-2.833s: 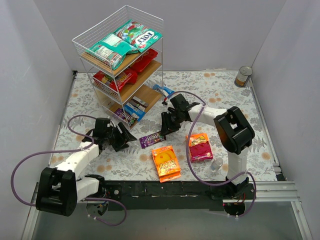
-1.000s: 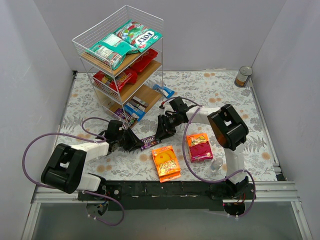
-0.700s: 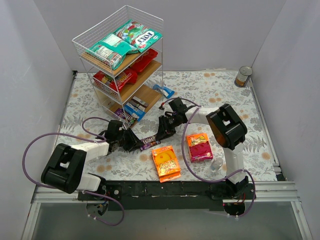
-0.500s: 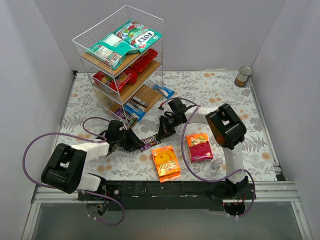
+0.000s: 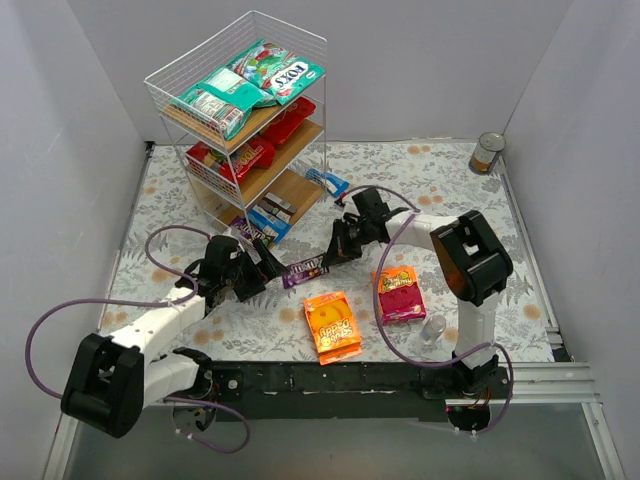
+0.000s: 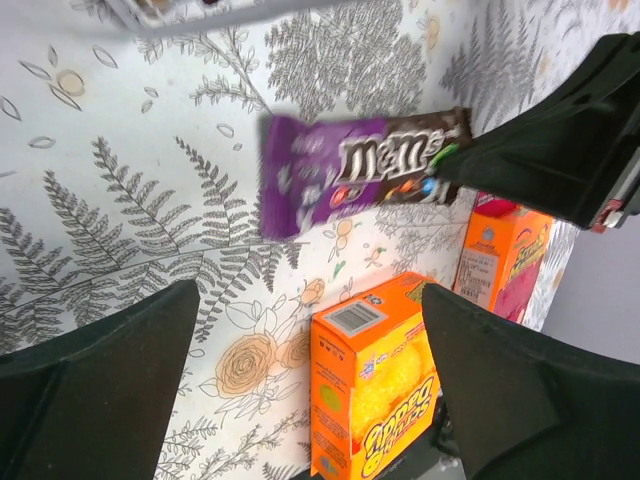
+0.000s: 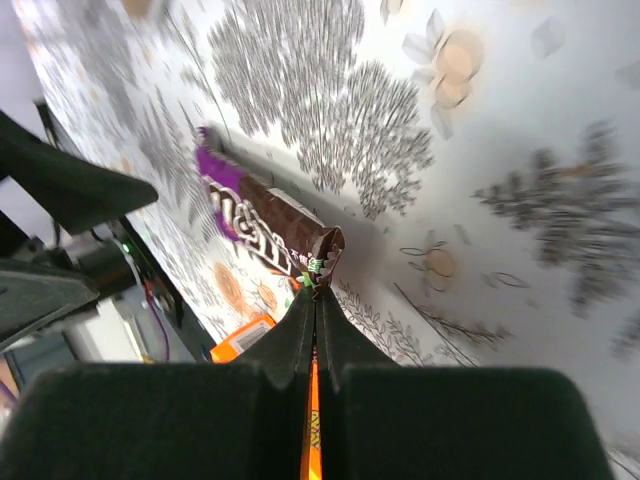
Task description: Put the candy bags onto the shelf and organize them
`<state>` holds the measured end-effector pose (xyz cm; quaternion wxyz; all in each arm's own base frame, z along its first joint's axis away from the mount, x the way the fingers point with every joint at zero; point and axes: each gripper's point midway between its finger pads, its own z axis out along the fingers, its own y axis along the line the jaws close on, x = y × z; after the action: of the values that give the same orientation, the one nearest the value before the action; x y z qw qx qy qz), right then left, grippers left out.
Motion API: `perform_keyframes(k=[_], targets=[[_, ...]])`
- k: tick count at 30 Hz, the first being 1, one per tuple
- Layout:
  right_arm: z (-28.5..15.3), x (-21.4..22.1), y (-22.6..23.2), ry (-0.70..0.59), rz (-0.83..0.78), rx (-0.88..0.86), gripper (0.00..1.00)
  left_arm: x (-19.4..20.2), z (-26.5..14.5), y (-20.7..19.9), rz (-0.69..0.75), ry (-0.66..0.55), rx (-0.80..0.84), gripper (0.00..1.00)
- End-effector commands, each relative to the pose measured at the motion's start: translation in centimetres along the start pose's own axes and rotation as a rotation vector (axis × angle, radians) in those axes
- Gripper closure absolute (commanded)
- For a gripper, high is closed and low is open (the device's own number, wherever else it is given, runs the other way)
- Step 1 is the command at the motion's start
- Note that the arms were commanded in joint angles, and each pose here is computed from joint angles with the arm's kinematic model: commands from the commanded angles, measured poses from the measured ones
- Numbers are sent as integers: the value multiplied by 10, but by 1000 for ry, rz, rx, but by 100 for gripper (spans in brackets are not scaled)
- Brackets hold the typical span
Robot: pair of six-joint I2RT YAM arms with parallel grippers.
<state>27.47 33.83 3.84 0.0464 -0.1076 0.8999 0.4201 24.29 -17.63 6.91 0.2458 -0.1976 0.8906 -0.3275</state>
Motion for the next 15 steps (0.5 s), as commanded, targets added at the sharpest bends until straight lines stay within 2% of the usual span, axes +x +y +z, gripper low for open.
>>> perform_keyframes(k=[1, 8, 11, 15], targets=[[-46, -62, 34, -224, -45, -67, 99, -24, -19, -4, 36, -120, -50, 2], [-97, -134, 73, -467, -43, -186, 99, -39, -43, 0, 64, -209, -112, 2], [-106, -162, 92, -539, -58, -250, 99, -56, -63, -8, 88, -320, -98, 2], [-95, -200, 97, -588, 27, -316, 99, -79, -99, -23, 100, -491, -34, 2]])
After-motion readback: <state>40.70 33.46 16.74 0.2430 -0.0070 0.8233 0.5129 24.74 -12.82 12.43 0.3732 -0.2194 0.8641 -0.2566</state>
